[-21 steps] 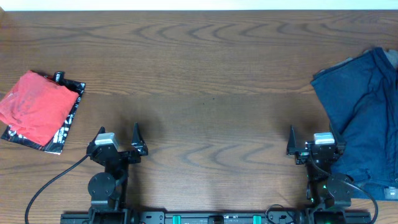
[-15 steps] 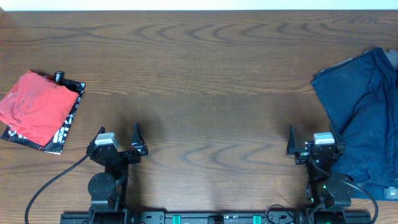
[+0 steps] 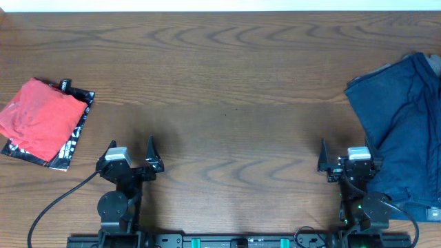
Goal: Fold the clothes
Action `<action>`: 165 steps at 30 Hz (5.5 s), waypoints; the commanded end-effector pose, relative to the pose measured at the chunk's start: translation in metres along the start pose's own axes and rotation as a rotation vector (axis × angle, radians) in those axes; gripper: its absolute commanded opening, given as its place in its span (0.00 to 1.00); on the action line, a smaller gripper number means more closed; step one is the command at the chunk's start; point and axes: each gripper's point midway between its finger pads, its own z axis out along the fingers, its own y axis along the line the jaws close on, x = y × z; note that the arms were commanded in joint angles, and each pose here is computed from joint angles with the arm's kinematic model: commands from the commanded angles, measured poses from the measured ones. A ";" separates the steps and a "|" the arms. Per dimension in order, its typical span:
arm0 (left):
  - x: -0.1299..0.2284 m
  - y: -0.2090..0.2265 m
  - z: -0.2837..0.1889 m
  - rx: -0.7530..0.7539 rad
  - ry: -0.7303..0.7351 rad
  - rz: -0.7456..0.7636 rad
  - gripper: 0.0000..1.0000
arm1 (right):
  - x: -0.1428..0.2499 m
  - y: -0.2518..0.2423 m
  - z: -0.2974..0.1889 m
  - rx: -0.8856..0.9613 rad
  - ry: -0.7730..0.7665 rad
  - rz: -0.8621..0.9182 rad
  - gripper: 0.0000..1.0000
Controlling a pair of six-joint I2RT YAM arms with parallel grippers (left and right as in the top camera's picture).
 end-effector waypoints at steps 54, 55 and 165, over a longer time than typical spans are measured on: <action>0.015 0.004 0.000 -0.018 0.047 0.023 0.98 | -0.014 -0.007 -0.001 0.034 -0.055 -0.111 0.99; 0.015 0.004 0.000 -0.018 0.047 0.023 0.98 | -0.016 -0.006 -0.001 0.033 -0.063 -0.096 0.99; -0.032 -0.029 -0.029 0.020 0.574 -0.028 0.98 | 0.148 -0.071 -0.086 0.987 1.275 0.437 0.01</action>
